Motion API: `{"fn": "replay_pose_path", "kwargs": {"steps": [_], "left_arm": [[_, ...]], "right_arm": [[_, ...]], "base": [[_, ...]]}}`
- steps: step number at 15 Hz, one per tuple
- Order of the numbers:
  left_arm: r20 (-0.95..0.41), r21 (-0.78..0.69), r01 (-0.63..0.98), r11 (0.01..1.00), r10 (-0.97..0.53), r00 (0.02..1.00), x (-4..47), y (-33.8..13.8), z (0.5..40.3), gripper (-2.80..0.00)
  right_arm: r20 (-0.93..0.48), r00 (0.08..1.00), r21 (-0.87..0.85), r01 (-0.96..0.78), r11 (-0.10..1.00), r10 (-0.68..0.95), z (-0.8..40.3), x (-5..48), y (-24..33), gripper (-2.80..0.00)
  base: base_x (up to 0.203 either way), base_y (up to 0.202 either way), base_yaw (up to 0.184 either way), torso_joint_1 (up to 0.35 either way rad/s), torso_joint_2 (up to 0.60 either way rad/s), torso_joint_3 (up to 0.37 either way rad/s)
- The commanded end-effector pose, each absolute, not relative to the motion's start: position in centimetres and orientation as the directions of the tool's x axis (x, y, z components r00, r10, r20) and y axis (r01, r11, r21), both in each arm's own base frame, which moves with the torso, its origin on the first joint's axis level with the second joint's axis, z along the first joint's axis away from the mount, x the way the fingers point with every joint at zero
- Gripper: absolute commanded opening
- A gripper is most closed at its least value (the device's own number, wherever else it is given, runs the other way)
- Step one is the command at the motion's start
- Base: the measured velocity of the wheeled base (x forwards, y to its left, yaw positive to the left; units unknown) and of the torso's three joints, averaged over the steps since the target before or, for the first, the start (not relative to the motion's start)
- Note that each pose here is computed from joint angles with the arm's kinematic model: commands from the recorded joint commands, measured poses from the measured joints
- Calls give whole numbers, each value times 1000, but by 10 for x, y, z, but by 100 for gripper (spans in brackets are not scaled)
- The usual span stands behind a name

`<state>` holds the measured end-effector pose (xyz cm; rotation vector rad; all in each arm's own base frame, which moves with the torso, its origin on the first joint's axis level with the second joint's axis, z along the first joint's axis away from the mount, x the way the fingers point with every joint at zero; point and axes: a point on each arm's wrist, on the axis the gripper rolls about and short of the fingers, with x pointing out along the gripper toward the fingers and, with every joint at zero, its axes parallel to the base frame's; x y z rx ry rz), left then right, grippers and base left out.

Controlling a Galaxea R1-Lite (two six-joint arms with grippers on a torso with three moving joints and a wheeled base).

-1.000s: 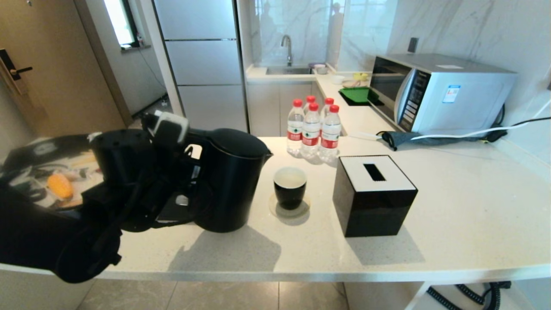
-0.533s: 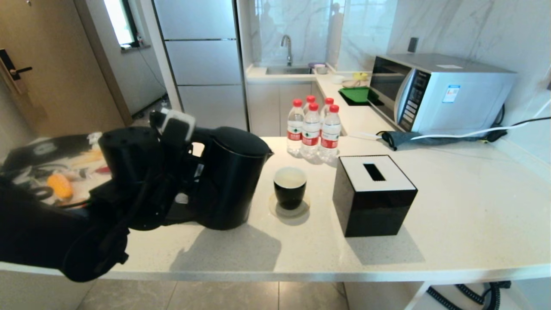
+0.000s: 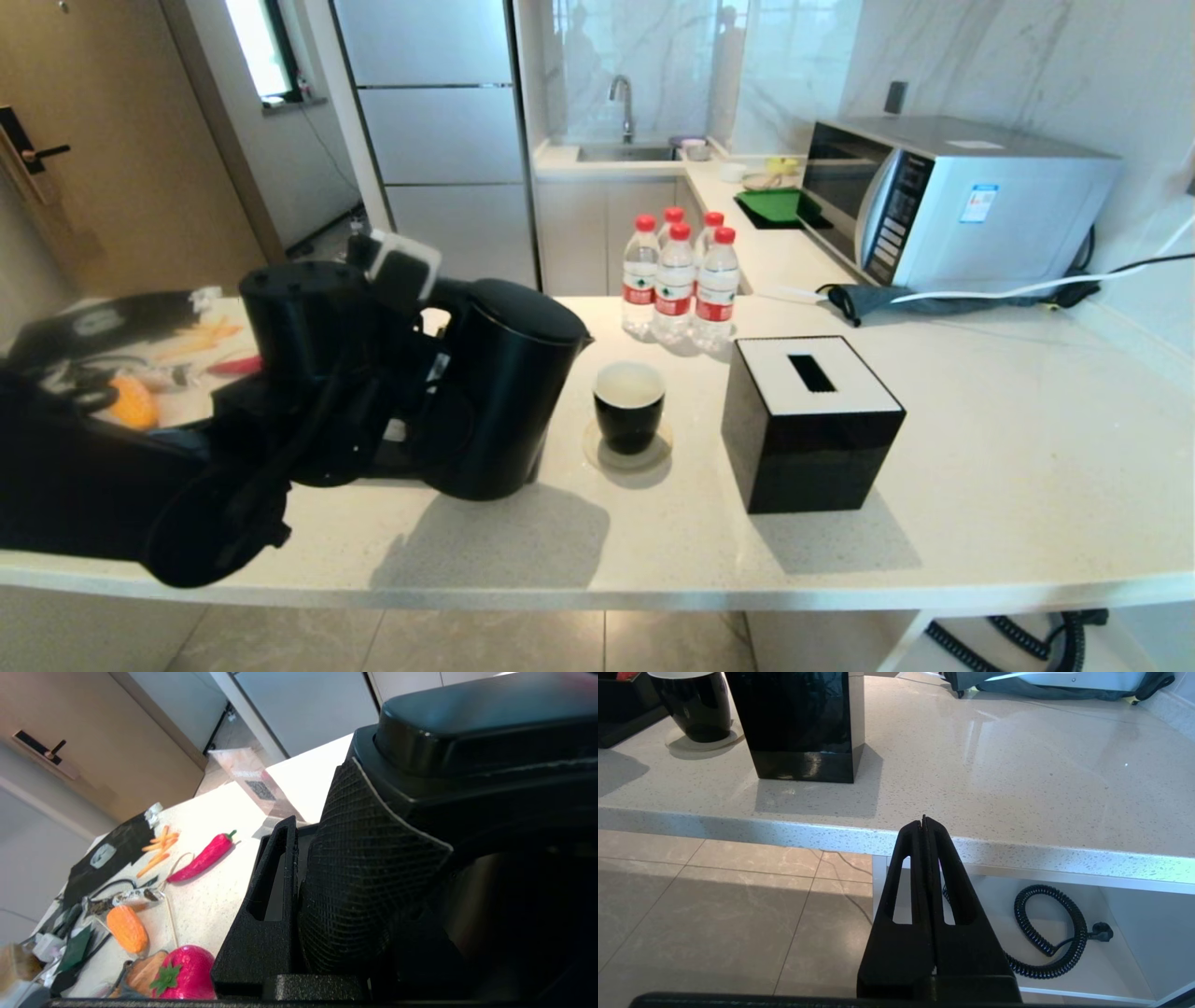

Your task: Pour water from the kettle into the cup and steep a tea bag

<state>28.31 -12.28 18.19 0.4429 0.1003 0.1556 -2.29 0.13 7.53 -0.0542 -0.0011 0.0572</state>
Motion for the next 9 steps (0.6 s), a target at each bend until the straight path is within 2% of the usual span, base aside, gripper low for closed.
{"fn": "replay_pose_path", "kwargs": {"steps": [1, 9], "left_arm": [[-52, 429, -133, 893, 172, 984, 283, -124, 186, -280], [-53, 468, -141, 872, 187, 981, 289, -128, 186, -280]], "right_arm": [[-2, 998, -55, -58, 997, 58, 75, -23, 1, -280], [-2, 998, -55, -58, 997, 58, 75, -23, 1, -280]], "base": [[0, 0, 0, 0, 0, 0], [0, 0, 0, 0, 0, 0]]}}
